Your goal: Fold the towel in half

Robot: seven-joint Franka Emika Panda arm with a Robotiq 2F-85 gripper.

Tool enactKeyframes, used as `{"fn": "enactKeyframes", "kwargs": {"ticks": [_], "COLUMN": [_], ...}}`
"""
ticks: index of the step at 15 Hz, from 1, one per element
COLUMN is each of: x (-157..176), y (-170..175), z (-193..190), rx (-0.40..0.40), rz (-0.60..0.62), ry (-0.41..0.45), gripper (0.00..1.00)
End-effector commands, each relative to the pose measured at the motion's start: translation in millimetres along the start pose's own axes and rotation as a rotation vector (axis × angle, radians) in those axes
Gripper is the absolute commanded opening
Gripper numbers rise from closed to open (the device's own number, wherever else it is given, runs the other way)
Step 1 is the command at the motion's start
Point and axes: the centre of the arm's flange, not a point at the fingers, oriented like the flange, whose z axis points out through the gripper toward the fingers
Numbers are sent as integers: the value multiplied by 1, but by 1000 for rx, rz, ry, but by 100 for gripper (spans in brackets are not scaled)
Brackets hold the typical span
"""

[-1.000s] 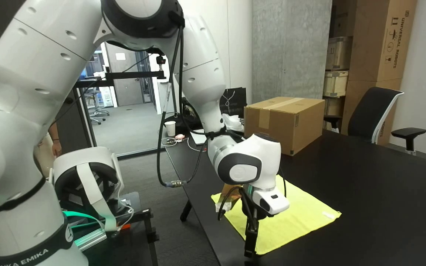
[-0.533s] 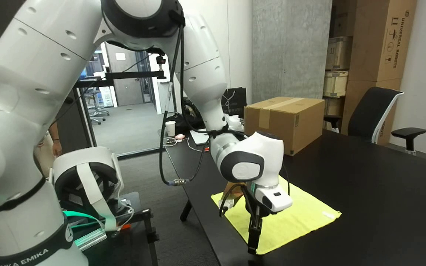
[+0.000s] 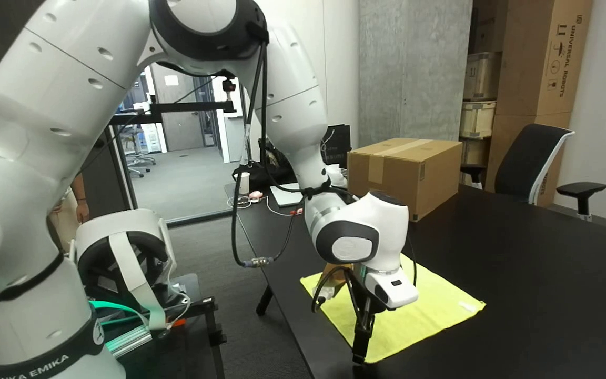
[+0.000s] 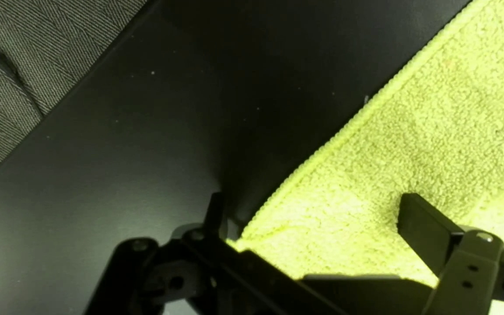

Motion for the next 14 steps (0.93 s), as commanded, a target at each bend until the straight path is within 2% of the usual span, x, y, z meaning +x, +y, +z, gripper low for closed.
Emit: {"fn": "enactKeyframes", "kwargs": {"ticks": [1,3,6,10,11,12,13,14], "x": [9,10,12,13,11,10,9,7], "y": [-4,-3,-4,-4,-3,-3,-2,-1], "z": [3,2,-5,-14,-17,-19,-19,-22], "rx": [27,31,34,35,34,33,28,26], "rz": [22,31,33,33,29,26,23,22], "ry": [-17,-18,-9,3,2,2,3,2], "gripper": [86,79,50,40,45,43,32,26]}}
